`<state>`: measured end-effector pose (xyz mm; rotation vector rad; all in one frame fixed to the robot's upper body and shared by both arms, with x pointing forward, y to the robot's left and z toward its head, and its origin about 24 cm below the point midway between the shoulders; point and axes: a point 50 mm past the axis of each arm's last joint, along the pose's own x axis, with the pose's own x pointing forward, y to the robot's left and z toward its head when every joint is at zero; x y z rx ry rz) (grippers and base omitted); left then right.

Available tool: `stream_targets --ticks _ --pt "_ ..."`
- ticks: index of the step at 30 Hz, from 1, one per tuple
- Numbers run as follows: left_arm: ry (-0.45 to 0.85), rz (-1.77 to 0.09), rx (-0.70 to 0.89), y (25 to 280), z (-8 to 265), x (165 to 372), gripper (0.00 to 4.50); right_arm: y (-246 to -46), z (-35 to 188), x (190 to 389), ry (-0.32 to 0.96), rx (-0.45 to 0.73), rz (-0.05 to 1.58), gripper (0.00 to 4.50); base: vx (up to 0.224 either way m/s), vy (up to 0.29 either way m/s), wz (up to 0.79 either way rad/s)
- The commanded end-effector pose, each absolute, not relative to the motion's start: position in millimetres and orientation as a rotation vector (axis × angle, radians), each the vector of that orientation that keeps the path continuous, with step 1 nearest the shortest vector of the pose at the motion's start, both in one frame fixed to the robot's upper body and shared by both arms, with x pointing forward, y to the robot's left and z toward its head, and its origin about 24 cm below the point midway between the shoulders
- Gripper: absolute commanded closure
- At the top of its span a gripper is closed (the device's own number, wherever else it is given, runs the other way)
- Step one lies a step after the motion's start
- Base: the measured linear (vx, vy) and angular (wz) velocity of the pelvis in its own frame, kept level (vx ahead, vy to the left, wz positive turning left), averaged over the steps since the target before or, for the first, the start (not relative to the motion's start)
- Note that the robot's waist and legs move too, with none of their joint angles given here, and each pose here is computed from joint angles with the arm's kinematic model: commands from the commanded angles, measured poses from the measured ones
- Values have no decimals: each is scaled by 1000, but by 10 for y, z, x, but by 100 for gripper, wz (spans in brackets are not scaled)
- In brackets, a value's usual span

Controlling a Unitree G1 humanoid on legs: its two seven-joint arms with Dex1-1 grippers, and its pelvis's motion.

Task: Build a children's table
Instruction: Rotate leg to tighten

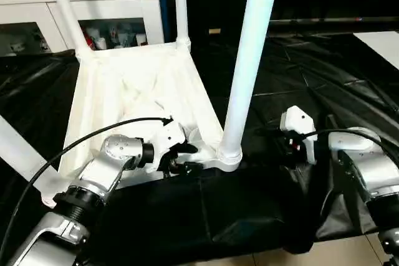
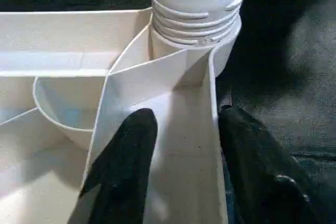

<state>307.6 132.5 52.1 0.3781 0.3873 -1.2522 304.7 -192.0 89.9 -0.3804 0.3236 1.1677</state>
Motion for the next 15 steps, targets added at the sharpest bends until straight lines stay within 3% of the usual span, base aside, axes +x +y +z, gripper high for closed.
stream_targets --ticks 1,15 --pt "406 -1238 378 1383 498 3083 259 -1937 927 3024 327 -385 1169 128 0 0 0" --pt "462 -1279 311 1465 434 2990 386 -1914 912 3006 327 -345 1177 128 0 0 0"
